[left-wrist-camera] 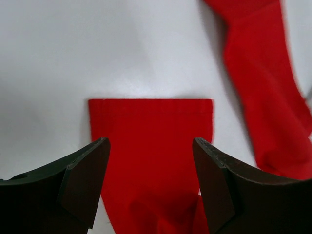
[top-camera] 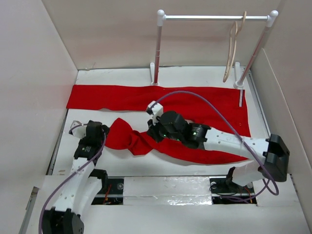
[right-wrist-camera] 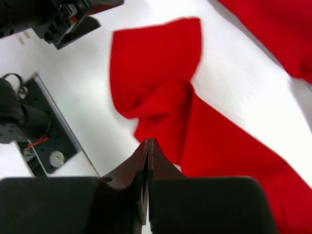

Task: Place the trousers on the hanger
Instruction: Flatten out the trousers at the center of the board.

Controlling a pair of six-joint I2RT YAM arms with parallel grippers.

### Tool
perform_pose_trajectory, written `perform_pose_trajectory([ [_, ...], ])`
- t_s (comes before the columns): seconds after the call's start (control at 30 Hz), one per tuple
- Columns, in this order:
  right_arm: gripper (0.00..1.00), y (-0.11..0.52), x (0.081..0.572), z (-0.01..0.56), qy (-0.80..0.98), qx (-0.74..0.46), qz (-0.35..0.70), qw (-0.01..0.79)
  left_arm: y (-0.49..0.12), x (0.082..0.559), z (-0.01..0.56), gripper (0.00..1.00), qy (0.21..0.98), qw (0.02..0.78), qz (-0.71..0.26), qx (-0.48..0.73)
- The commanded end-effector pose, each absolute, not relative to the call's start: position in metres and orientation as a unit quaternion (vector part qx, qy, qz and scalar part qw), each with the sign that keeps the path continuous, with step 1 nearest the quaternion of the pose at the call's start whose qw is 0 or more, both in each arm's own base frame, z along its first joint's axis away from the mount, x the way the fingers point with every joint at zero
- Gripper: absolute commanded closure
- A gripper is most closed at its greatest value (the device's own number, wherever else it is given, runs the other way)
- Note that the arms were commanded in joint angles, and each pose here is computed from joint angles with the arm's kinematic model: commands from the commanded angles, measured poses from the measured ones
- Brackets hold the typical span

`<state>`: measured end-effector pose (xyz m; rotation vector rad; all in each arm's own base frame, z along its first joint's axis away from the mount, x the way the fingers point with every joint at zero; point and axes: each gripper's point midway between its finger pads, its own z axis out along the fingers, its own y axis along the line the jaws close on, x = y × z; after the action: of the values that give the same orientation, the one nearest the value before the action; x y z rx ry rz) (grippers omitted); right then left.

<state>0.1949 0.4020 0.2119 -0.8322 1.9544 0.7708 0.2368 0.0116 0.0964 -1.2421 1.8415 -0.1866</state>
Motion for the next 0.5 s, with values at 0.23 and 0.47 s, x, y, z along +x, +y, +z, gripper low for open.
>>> perform_pose_trajectory([
  [0.23,0.83,0.342,0.2,0.25,0.76,-0.259,0.345,0.486,0.015,0.218,0.018,0.35,0.768,0.338,-0.003,-0.545],
  [0.47,0.81,0.315,0.201,0.247,0.767,-0.236,0.343,0.488,0.007,0.233,0.006,0.55,0.766,0.342,-0.029,-0.544],
])
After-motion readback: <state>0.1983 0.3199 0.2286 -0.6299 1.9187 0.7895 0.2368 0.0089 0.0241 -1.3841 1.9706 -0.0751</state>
